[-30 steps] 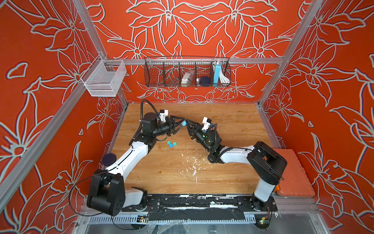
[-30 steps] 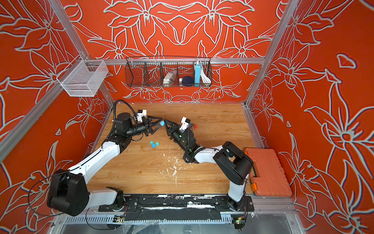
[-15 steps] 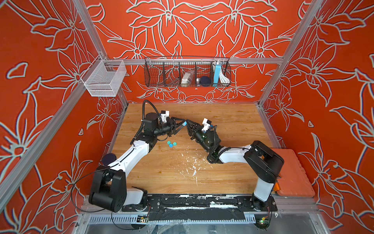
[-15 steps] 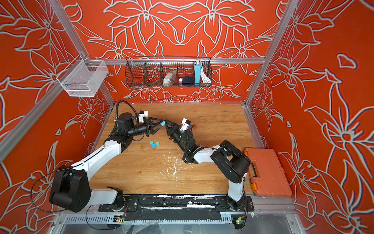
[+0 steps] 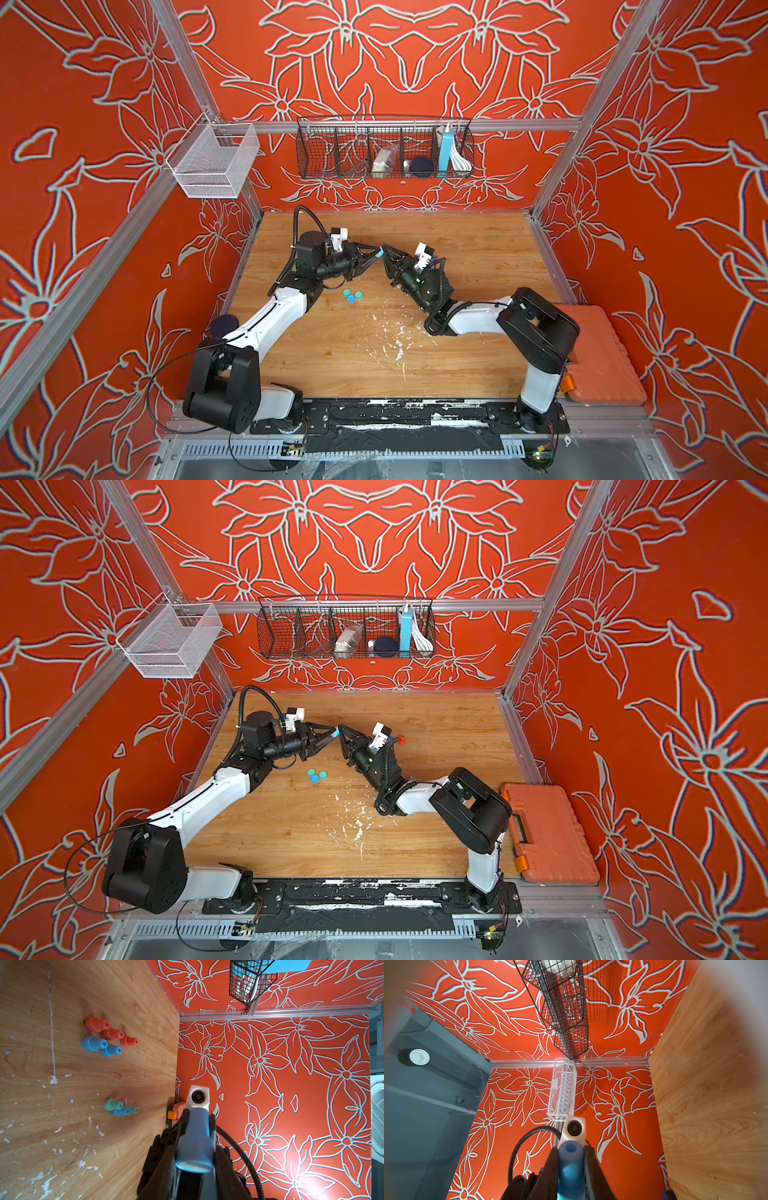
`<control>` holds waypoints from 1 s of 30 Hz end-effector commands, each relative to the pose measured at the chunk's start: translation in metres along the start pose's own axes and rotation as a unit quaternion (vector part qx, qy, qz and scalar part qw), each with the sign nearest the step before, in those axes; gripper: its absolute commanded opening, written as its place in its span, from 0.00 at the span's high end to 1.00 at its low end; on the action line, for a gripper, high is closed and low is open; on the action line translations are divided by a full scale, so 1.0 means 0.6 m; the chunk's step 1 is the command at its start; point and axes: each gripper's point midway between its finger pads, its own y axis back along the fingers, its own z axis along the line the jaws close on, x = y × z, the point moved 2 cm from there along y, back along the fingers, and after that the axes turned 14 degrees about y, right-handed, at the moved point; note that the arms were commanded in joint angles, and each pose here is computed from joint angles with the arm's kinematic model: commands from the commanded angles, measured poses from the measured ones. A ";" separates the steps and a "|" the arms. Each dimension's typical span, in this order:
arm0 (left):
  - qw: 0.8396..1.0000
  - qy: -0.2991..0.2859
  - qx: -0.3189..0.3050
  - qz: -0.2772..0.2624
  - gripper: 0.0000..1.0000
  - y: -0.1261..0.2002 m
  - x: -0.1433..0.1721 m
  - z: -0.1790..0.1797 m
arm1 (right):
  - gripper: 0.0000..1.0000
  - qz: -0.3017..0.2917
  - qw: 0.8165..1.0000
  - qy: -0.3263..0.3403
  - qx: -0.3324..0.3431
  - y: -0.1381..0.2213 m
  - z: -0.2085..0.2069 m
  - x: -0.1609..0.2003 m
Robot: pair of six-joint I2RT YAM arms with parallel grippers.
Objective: Close the stamp cap
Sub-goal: Adjust the stamp.
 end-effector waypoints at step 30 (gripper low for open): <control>0.998 -0.052 0.001 0.020 0.70 0.034 0.025 -0.028 | 0.63 0.028 1.000 0.008 -0.003 0.027 0.005 -0.043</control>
